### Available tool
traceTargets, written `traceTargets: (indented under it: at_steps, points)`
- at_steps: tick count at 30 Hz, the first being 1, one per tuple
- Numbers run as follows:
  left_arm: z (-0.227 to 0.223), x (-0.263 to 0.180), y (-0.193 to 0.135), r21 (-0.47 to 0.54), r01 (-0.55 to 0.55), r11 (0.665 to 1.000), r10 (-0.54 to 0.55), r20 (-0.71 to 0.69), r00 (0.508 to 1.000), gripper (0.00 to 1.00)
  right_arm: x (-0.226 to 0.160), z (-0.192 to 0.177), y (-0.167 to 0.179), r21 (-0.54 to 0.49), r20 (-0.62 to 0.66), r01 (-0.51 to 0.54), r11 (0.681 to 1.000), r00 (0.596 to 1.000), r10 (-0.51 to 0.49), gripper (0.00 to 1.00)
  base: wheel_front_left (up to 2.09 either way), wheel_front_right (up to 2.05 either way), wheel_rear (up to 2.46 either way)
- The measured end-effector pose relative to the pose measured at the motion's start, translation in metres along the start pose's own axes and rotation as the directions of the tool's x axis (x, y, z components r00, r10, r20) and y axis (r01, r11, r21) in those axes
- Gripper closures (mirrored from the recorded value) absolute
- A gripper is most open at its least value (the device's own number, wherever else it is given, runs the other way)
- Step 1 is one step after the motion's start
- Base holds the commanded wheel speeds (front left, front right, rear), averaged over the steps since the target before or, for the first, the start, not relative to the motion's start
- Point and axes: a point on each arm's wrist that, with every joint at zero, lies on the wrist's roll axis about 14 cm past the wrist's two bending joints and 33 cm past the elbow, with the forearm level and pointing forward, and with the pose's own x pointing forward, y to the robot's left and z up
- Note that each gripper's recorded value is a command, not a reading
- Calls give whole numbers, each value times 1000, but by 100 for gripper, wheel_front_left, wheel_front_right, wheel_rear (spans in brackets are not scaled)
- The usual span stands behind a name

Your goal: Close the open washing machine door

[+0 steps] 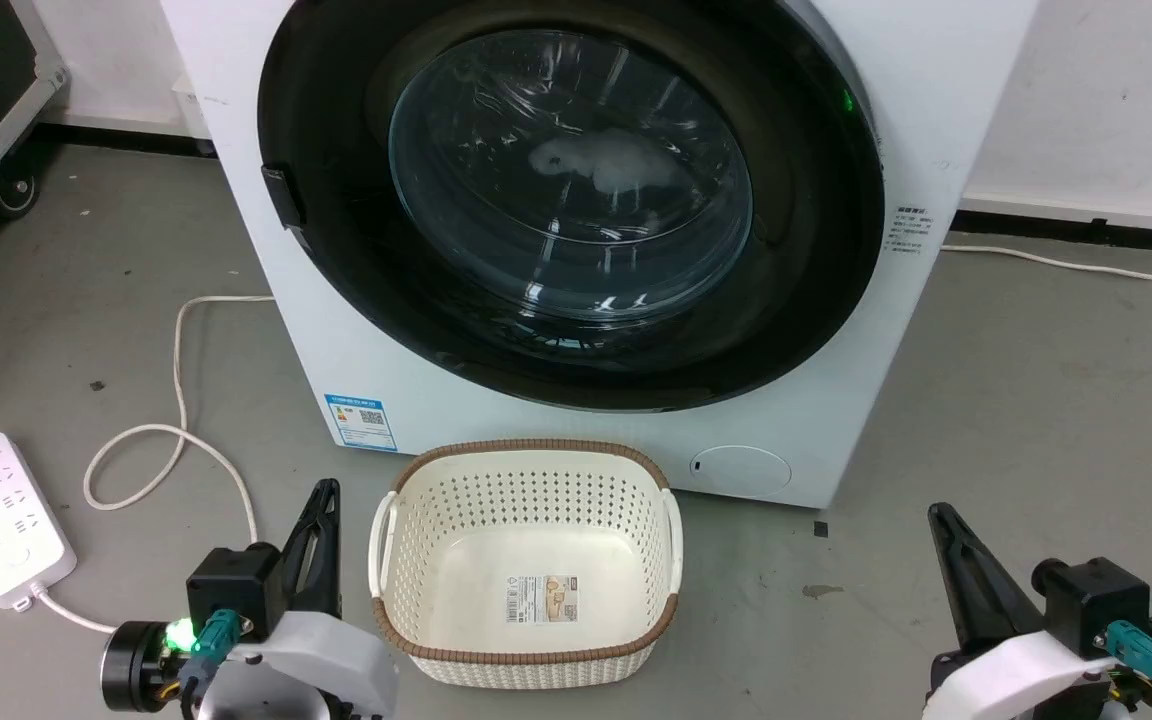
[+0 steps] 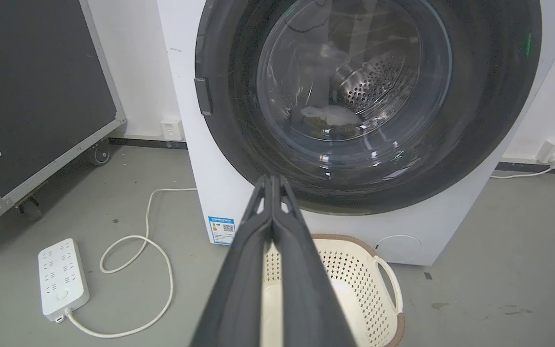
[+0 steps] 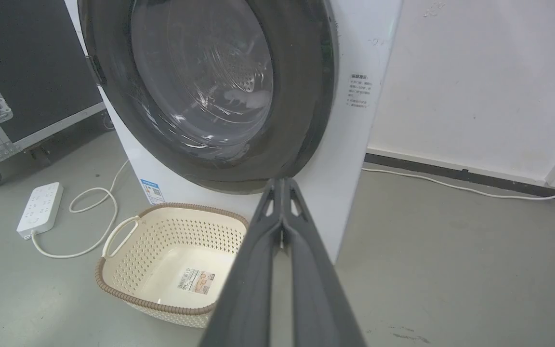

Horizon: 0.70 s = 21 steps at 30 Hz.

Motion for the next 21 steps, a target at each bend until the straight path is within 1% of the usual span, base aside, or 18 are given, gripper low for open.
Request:
traceTargets:
  at_steps: [21]
  points:
    - [2, -2, 3, 29, -20, 999, 20, -8, 1000, 100, 2, 1, 6, -25, -11, -18, 1000, 1000, 17, 100, 0, 0, 0]
